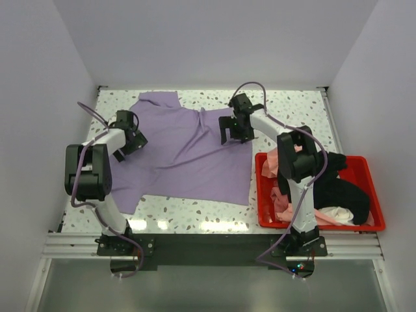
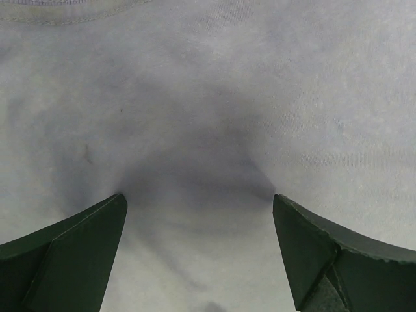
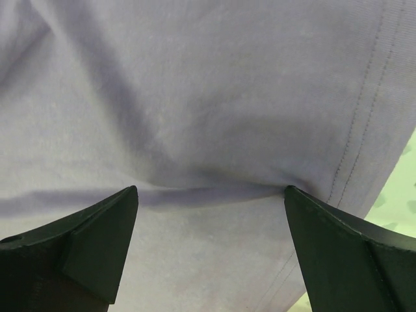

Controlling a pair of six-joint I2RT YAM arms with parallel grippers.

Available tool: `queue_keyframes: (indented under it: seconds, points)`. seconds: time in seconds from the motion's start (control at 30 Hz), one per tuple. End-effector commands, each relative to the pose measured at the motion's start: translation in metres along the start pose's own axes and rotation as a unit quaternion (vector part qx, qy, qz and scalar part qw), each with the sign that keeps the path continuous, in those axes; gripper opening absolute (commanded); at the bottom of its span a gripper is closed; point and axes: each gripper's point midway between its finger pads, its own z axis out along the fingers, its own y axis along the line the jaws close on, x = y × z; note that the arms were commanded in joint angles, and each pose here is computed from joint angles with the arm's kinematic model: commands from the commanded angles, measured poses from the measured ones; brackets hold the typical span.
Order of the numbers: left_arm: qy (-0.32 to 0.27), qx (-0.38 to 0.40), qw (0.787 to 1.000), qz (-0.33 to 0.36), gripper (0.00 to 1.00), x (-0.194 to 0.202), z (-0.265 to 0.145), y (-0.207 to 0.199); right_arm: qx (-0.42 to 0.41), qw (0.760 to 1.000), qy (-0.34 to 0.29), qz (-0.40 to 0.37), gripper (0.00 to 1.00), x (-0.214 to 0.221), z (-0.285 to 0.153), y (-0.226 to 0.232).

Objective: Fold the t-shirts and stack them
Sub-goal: Flatten the tshirt out

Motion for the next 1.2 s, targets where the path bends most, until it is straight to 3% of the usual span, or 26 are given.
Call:
queue_keyframes:
  seconds: [0.0,0.2,0.33,0.57,0.67,0.83,1.17]
  points:
    - [0.015,-0.023,0.999,-0.019,1.0,0.015,0.006,0.019,0.028,0.999,0.041,-0.001,0.99,0.012,0.014,-0.025]
    - [0.033,-0.03,0.999,-0.028,1.0,0.046,-0.007,0.043,0.028,0.999,0.023,0.009,0.99,-0.005,-0.001,-0.037]
    - [0.03,-0.005,0.999,-0.032,1.0,0.053,-0.026,0.047,-0.019,1.0,0.007,-0.006,0.99,-0.019,-0.016,-0.018]
    - [-0.07,0.055,0.994,-0.066,1.0,-0.024,-0.081,0.017,-0.063,0.996,-0.06,-0.018,0.99,-0.058,-0.049,0.004]
    - [-0.084,0.067,0.992,-0.058,1.0,-0.053,-0.086,-0.003,-0.067,0.995,-0.071,-0.013,0.99,-0.068,-0.048,0.007]
    - [-0.097,0.038,0.994,-0.033,1.0,-0.095,-0.057,-0.029,-0.05,0.997,-0.056,-0.003,0.99,-0.071,-0.023,0.001]
    - [-0.041,0.074,0.995,0.047,1.0,-0.094,0.007,-0.075,-0.009,0.999,-0.047,-0.015,0.99,-0.079,0.006,-0.015]
